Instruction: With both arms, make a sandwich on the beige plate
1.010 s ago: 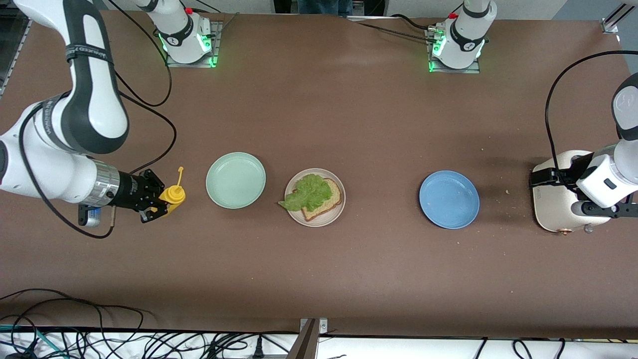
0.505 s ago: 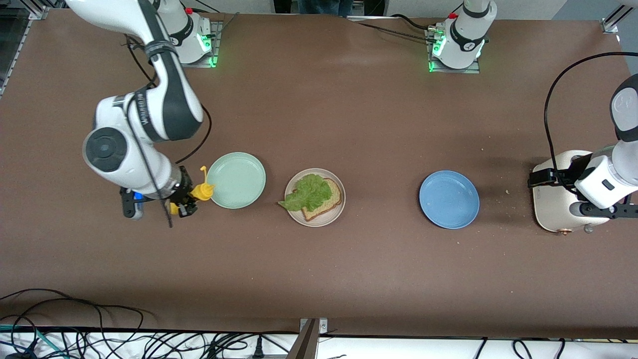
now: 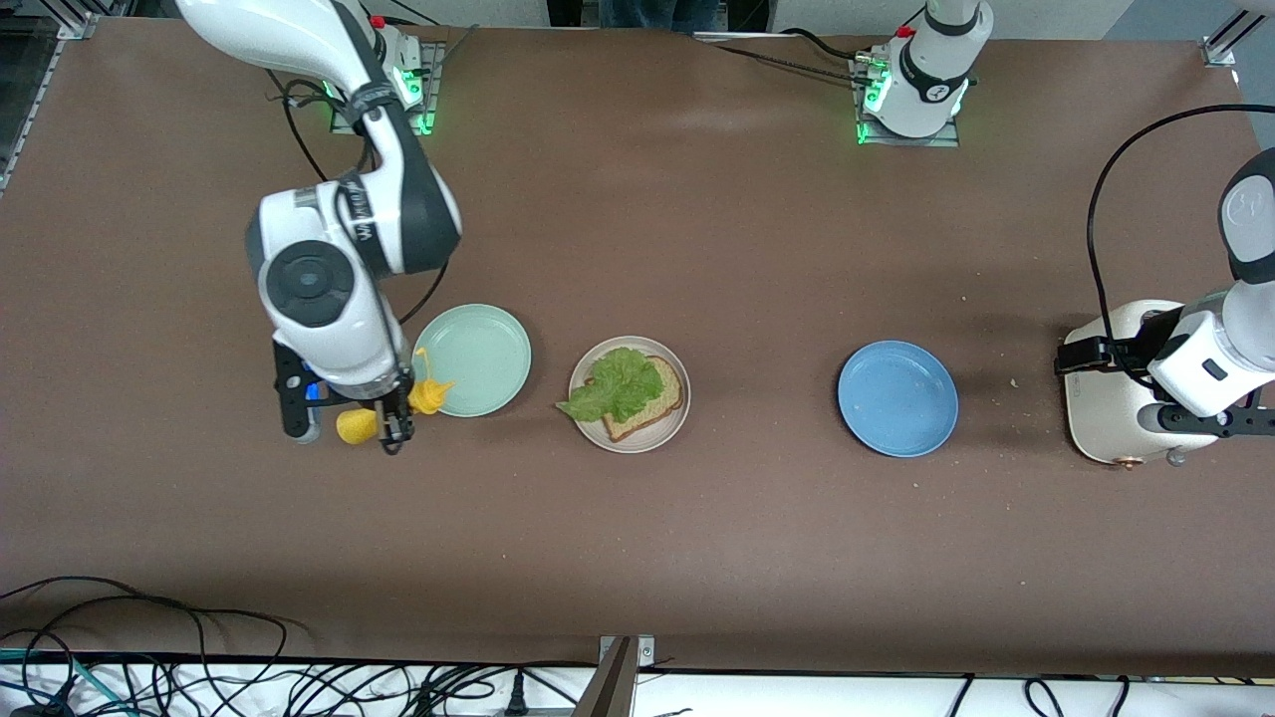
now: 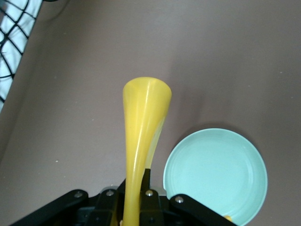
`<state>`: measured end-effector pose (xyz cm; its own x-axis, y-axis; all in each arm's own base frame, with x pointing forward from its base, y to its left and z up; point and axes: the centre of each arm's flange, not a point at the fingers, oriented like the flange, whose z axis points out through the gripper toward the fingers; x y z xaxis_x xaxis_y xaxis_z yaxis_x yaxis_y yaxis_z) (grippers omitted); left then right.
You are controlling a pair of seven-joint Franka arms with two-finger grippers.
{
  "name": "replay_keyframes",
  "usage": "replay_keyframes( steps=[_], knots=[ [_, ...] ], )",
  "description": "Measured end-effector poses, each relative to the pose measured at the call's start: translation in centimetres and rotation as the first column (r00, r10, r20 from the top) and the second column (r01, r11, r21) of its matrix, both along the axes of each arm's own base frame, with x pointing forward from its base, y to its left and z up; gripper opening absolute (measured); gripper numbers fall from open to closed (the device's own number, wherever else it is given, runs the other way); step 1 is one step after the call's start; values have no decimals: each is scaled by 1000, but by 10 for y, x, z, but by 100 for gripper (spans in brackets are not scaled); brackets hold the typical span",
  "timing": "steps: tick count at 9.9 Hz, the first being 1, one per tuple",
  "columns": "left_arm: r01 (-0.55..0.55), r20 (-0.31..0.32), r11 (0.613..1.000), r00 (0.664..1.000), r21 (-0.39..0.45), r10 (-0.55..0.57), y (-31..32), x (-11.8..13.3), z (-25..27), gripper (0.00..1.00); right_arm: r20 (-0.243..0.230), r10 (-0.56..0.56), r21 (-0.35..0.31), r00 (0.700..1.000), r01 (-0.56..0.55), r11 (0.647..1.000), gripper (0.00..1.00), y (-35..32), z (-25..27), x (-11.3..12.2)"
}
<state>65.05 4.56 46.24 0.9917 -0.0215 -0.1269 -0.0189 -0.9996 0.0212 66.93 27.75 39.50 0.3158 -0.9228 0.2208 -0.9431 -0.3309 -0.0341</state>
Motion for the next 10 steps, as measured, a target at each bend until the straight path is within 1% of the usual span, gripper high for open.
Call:
replay_keyframes(
  steps=[2,3,5,7,8,10],
  knots=[
    [0,-1,1000,1000,0,0,0,0,0,100,14,26,-78,1000,-25,997,7,29,-3,2],
    [0,-1,1000,1000,0,0,0,0,0,100,32,34,-117,999,-30,993,7,39,-6,4],
    [0,-1,1000,1000,0,0,0,0,-1,100,85,66,-219,994,-45,975,7,70,-18,-4],
    [-1,-1,1000,1000,0,1,0,0,-1,100,137,121,-297,983,-76,952,7,104,-28,-18],
    [-1,-1,1000,1000,0,1,0,0,0,100,165,133,-321,977,-75,944,7,119,-28,-25],
    [-1,-1,1000,1000,0,1,1,0,-1,100,215,141,-345,966,-59,937,7,147,-33,-42]
  ],
)
